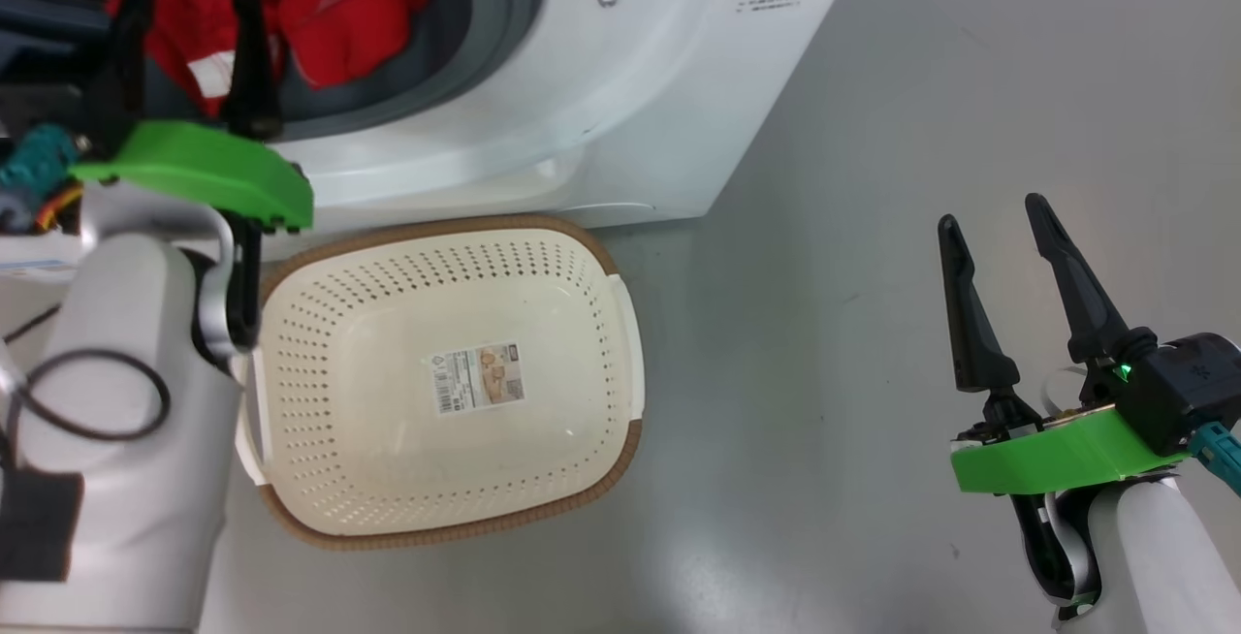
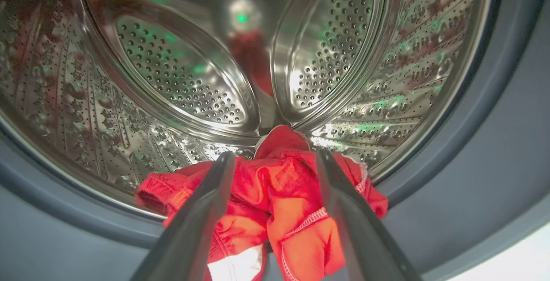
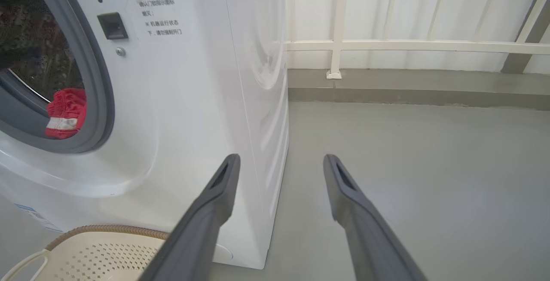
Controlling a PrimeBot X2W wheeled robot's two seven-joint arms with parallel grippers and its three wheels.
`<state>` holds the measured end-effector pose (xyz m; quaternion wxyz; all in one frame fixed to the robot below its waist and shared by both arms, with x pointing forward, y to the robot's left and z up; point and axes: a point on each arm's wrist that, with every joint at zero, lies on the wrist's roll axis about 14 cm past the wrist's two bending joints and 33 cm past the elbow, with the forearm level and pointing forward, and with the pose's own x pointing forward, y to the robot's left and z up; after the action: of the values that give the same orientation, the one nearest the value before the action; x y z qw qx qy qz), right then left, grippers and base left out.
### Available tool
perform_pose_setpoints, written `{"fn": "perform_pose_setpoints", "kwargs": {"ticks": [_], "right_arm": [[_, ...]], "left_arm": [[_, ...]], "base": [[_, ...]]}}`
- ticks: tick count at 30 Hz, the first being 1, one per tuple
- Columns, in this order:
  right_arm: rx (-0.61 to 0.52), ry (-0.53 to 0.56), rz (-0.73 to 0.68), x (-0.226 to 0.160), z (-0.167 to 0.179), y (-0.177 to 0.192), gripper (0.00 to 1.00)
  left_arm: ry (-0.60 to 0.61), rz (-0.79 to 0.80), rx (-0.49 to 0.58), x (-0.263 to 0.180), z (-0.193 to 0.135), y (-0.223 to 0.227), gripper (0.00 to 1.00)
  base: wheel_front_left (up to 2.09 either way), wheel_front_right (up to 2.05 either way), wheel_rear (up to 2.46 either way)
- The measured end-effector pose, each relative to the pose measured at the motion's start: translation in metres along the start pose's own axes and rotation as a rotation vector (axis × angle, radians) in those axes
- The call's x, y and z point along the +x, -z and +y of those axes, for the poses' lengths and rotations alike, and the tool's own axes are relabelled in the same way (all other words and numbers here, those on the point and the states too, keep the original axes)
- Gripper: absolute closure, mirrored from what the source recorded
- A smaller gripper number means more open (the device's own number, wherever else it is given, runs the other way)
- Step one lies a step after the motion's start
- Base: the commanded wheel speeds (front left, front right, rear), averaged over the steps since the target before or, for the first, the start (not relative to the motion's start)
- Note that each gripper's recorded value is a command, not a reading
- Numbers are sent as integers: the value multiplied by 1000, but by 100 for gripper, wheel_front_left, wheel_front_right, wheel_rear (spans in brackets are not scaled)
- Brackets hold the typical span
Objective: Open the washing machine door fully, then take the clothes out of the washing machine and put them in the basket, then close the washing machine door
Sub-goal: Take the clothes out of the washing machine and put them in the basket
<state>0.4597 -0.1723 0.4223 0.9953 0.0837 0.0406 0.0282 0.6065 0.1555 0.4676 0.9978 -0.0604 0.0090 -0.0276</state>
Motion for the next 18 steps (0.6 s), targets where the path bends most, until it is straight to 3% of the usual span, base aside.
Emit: {"fn": "perform_pose_setpoints", "kwargs": {"ticks": [18], "right_arm": [[-12, 21, 22, 0, -9, 8, 0]], "left_arm": [[-62, 381, 229, 23, 27, 71, 0]], "base": [[0, 0, 0]]}}
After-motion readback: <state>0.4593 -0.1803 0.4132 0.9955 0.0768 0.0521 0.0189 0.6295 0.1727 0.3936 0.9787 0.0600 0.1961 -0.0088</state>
